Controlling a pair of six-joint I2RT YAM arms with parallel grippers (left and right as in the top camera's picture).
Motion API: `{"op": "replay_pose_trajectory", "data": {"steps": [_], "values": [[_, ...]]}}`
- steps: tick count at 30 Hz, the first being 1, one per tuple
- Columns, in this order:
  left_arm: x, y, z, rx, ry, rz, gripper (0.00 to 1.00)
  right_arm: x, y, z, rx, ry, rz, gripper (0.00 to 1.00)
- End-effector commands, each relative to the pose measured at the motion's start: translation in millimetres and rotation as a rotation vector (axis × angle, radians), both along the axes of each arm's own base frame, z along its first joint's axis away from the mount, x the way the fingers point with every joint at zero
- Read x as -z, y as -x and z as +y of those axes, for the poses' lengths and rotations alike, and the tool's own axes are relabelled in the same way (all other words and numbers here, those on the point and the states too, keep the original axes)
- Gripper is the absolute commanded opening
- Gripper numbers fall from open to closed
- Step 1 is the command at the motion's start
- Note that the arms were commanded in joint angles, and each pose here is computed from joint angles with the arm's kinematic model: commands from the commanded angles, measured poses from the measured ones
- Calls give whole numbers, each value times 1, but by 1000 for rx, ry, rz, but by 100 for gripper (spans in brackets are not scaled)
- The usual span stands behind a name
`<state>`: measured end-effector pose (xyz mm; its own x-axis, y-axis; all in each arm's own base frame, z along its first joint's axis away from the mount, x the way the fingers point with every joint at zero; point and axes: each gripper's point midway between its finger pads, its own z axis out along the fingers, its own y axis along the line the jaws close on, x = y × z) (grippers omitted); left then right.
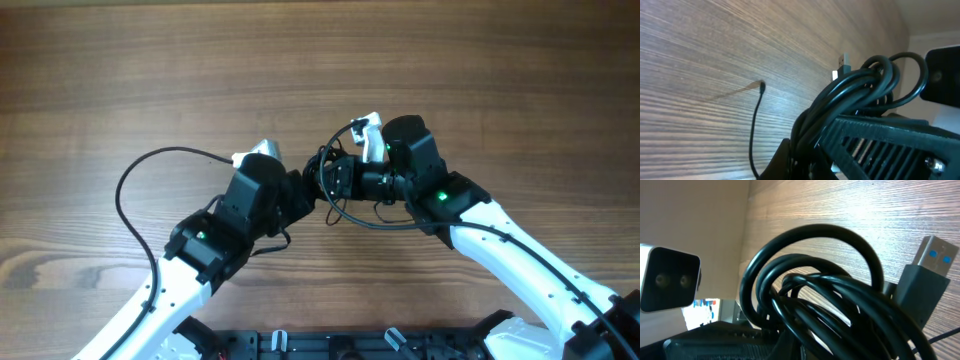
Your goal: Untangle cables
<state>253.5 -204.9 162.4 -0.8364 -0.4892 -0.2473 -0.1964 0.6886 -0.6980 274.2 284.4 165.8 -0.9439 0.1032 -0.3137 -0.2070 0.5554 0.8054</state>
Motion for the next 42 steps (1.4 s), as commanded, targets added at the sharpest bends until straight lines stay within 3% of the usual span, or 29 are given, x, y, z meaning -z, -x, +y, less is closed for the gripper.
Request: {"op": "replay_pose_trajectory", "data": {"steps": [1,3,6,8,10,14,16,26,30,34,37,42], "values": [[-13,4,16,14,-34,-36,4,-3,-12,-19,43,37,-51,14],[-3,-2,40,-70,-91,-5,4,-16,-9,-32,56,19,-51,19],[-3,-12,56,-99,-124,-29,4,-40,1,-44,45,-3,-106,38],[-7,-12,51,-6,-153,-88,4,-48,2,-45,6,16,-202,50],[-13,-4,33,187,-156,-163,4,-46,3,-46,-67,65,-317,60],[-24,25,1,526,-91,-279,4,-38,2,-45,-130,109,-383,65],[-27,31,-4,591,-68,-304,4,-34,2,-44,-136,115,-378,65],[-24,24,6,546,-96,-292,4,-28,7,-45,-171,127,-370,63],[-15,12,33,449,-130,-241,4,-37,9,-46,-167,118,-394,73],[-32,15,35,580,-37,-357,4,-37,9,-46,-168,117,-399,84],[-42,22,32,654,16,-422,4,-37,9,-45,-169,117,-401,84],[-39,25,31,665,25,-405,4,-41,2,-42,-153,98,-411,85]]}}
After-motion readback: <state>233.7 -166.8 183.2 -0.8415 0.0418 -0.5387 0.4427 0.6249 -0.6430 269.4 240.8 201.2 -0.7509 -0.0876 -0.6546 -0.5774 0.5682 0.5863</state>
